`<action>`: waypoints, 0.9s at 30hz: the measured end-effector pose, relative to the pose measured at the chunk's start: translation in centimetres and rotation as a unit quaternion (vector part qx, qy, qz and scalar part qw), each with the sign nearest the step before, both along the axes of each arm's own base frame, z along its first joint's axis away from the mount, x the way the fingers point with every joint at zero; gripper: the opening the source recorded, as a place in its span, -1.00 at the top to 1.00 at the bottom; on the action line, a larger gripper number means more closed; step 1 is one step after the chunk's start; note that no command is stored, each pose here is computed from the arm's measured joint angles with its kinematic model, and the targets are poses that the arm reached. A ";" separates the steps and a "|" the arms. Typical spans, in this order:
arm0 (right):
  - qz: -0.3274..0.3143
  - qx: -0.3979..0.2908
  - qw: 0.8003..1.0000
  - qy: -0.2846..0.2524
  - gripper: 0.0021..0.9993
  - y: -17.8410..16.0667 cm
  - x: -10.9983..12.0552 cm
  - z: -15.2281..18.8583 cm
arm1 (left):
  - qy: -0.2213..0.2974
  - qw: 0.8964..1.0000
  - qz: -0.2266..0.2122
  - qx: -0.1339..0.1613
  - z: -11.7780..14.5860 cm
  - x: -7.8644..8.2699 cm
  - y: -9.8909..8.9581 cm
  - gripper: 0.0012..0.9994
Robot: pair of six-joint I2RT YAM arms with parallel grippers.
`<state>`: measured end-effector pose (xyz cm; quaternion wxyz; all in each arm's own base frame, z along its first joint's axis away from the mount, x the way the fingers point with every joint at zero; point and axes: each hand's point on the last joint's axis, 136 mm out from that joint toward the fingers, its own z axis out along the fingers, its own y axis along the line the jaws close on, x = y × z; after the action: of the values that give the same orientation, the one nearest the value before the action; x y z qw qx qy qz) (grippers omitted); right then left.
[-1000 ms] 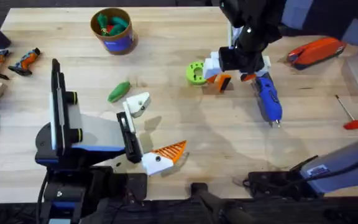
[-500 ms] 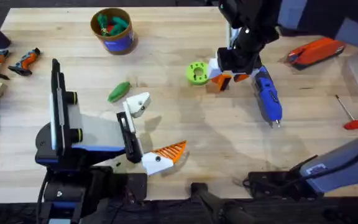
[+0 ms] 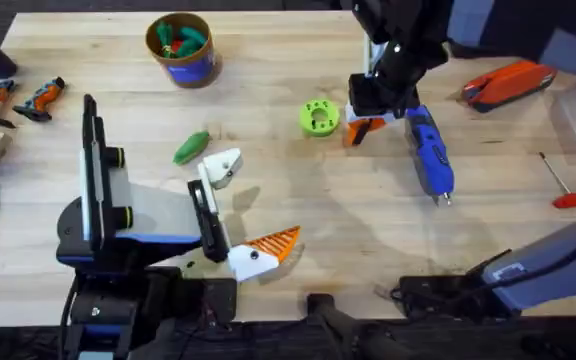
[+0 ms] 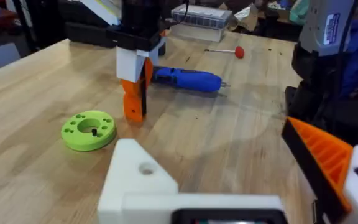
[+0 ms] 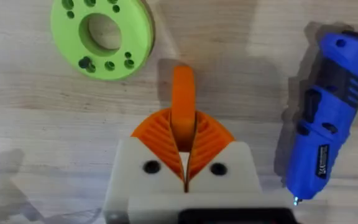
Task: Pick up the gripper from the table and insert it into the empty holder that is missing its gripper. Then pick up a screw, insert it into the mounting hole, and use the screwdriver to tighten it. Finally, clean up the table by picking up the vegetable and placing it into the bucket.
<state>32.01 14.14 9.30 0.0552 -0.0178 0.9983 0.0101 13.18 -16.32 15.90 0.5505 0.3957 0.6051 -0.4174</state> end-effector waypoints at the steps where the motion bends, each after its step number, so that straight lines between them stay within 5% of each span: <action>1: 0.000 0.000 1.000 0.000 0.97 0.0 0.0 0.0 | 0.000 1.000 0.000 0.000 0.0 0.0 0.0 -0.97; 9: 0.000 -0.003 1.000 0.007 0.97 -0.4 -0.9 0.9 | 0.000 1.000 0.000 0.000 0.0 0.0 0.0 -0.97; 27: 0.011 0.120 0.976 -0.180 0.98 -0.4 -4.0 14.9 | 0.000 1.000 0.000 0.000 0.0 0.0 0.0 -0.97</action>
<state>28.06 13.70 24.17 0.2358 -0.0237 0.9632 0.1270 13.18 -16.32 15.89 0.5504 0.3957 0.6051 -0.4175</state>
